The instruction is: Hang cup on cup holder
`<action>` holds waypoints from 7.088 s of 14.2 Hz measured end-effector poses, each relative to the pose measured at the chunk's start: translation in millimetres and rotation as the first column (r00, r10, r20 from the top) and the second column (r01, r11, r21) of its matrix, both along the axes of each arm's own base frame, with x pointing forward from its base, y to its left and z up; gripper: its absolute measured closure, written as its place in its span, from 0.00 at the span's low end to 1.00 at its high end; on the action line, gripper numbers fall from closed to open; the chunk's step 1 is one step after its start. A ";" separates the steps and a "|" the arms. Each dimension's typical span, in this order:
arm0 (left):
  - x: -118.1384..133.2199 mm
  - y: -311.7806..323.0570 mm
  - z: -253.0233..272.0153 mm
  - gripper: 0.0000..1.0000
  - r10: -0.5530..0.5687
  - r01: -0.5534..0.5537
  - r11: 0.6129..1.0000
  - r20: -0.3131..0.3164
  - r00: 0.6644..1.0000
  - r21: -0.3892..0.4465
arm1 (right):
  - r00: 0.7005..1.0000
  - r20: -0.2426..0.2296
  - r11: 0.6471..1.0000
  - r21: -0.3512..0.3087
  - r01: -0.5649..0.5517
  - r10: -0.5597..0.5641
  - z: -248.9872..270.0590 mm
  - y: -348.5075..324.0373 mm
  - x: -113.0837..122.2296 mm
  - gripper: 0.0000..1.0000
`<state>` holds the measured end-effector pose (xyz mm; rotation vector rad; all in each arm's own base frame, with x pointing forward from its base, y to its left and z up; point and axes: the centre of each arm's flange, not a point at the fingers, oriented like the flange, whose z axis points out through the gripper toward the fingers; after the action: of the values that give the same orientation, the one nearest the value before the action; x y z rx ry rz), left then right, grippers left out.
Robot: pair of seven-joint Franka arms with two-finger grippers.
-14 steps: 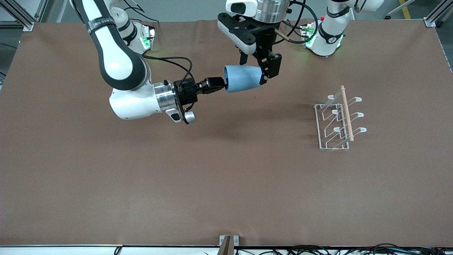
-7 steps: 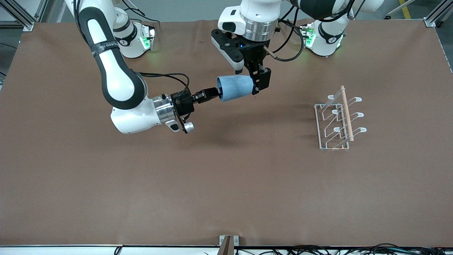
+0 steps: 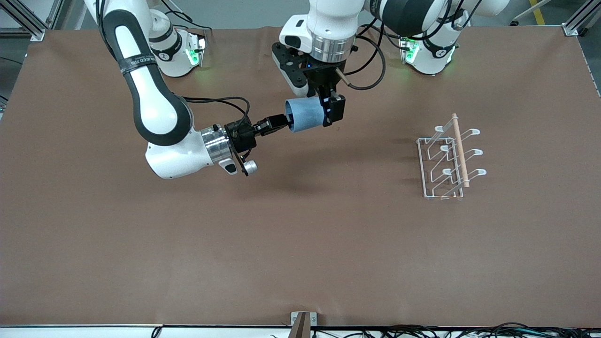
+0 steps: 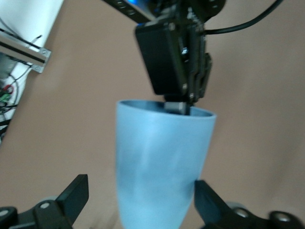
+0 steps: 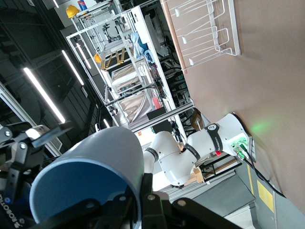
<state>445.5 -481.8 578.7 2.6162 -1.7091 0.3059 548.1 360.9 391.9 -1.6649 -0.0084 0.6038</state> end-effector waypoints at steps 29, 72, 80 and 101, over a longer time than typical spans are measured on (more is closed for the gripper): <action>55.6 115.0 -72.3 0.24 -0.052 0.138 0.742 -0.148 0.988 0.657 | 0.938 0.345 0.847 -0.498 0.186 -0.003 14.6 -135.4 5.4 0.00; 101.3 231.2 -345.0 0.00 0.049 0.057 0.125 -0.063 0.997 0.991 | 0.873 0.425 0.134 -0.905 0.404 0.239 259.9 -439.5 -4.3 0.00; 131.5 204.3 -252.4 0.00 0.733 -0.642 0.356 0.223 0.643 0.679 | 0.881 0.403 0.143 -0.915 0.378 0.249 252.4 -433.8 -5.0 0.00; 96.6 305.6 98.2 0.00 0.968 -0.966 0.251 -0.014 0.250 0.057 | 0.876 0.411 0.149 -0.911 0.384 0.254 248.3 -429.6 -2.6 0.00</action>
<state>542.2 -176.2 676.9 3.2512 0.2546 0.1592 545.5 -68.7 640.2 -3.1550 0.1481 -0.0486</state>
